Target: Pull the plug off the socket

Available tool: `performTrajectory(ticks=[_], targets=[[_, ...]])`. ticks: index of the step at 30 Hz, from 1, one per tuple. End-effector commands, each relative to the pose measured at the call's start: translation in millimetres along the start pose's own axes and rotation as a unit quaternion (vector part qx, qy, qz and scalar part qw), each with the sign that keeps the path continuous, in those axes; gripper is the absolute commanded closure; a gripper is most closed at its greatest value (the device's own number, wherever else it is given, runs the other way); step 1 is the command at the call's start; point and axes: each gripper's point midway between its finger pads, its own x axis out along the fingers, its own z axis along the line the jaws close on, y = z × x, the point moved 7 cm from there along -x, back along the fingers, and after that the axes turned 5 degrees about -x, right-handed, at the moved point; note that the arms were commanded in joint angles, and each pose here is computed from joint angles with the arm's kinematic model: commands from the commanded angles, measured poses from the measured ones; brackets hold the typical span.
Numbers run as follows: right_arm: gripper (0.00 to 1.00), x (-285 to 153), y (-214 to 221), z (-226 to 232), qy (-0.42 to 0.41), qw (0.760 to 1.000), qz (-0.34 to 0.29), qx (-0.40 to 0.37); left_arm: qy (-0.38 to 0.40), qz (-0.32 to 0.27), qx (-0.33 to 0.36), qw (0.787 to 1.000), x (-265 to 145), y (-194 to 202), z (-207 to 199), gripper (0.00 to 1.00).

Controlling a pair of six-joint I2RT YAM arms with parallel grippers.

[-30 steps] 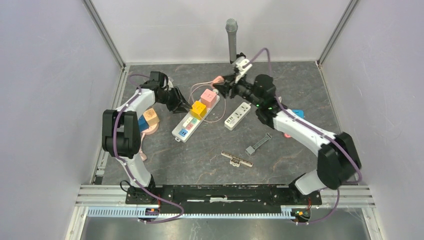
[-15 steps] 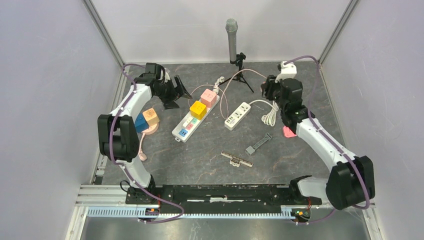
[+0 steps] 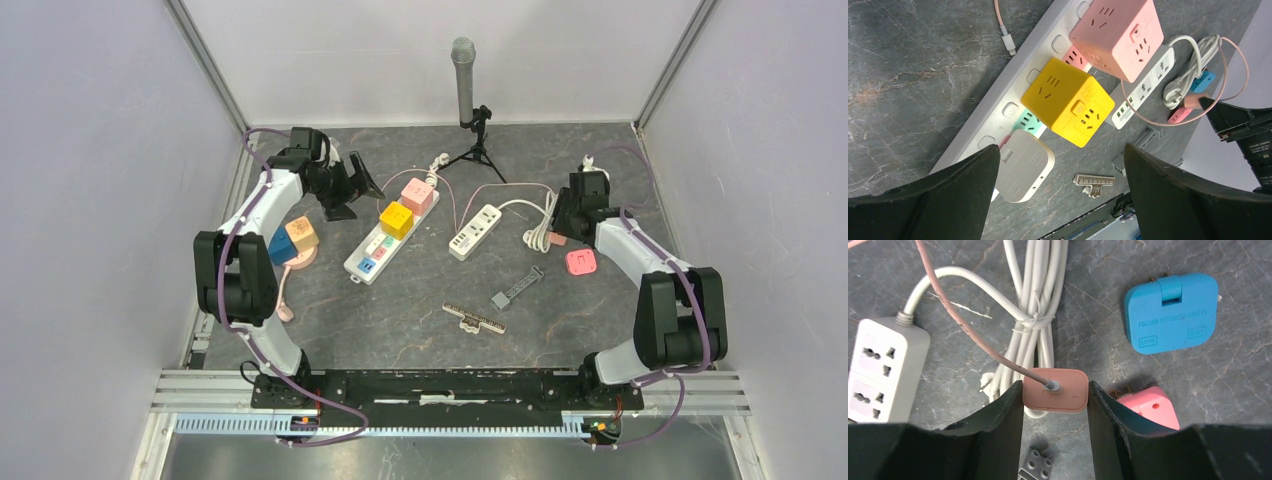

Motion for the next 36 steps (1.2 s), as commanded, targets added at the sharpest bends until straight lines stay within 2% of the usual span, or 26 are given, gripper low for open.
performTrajectory(ticks=[1,8,10,13,15,18,21,24,26,29,33,36], targets=[[0.87,-0.8,0.2,-4.2,0.010,1.000,0.015,-0.007,0.005,-0.012,0.025,1.000,-9.2,1.1,-4.4,0.00],[0.76,9.9,16.3,-9.9,0.028,0.999,0.038,-0.012,0.007,-0.008,0.022,1.000,-6.7,0.8,-4.8,0.00],[0.70,12.7,16.2,-10.5,0.032,0.999,0.038,-0.012,0.008,-0.006,0.023,1.000,-6.1,1.3,-5.5,0.00],[0.54,12.7,12.5,-12.1,0.043,0.999,0.029,-0.010,0.008,-0.007,0.023,1.000,-6.4,1.3,-5.4,0.00],[0.43,9.3,5.7,-12.6,0.047,0.999,0.011,-0.007,0.008,-0.007,0.024,1.000,-6.8,1.4,-5.8,0.00],[0.34,-0.6,-10.4,-9.2,0.030,0.999,-0.037,-0.003,0.008,-0.009,0.024,1.000,-7.9,0.7,-6.3,0.00],[0.27,-15.8,-27.4,-1.8,-0.009,0.996,-0.087,0.003,0.008,-0.012,0.025,1.000,-8.9,-0.1,-7.1,0.00],[0.26,-31.3,-42.2,10.2,-0.067,0.989,-0.133,0.002,0.005,-0.017,0.027,0.999,-10.4,-0.3,-7.0,0.00],[0.24,-44.2,-51.7,23.8,-0.136,0.975,-0.177,-0.012,-0.001,-0.021,0.028,0.999,-11.4,0.0,-5.4,0.00],[0.19,-64.6,-62.5,58.4,-0.252,0.935,-0.238,-0.071,-0.010,-0.028,0.028,0.999,-12.8,0.9,-3.3,0.00],[0.14,-90.3,-53.9,118.8,-0.319,0.884,-0.277,-0.200,-0.019,-0.025,0.022,0.999,-10.6,4.5,2.1,0.05],[0.10,-101.2,-36.4,159.3,-0.373,0.849,-0.283,-0.246,-0.023,-0.017,0.019,0.999,-9.1,8.8,5.8,0.10]])
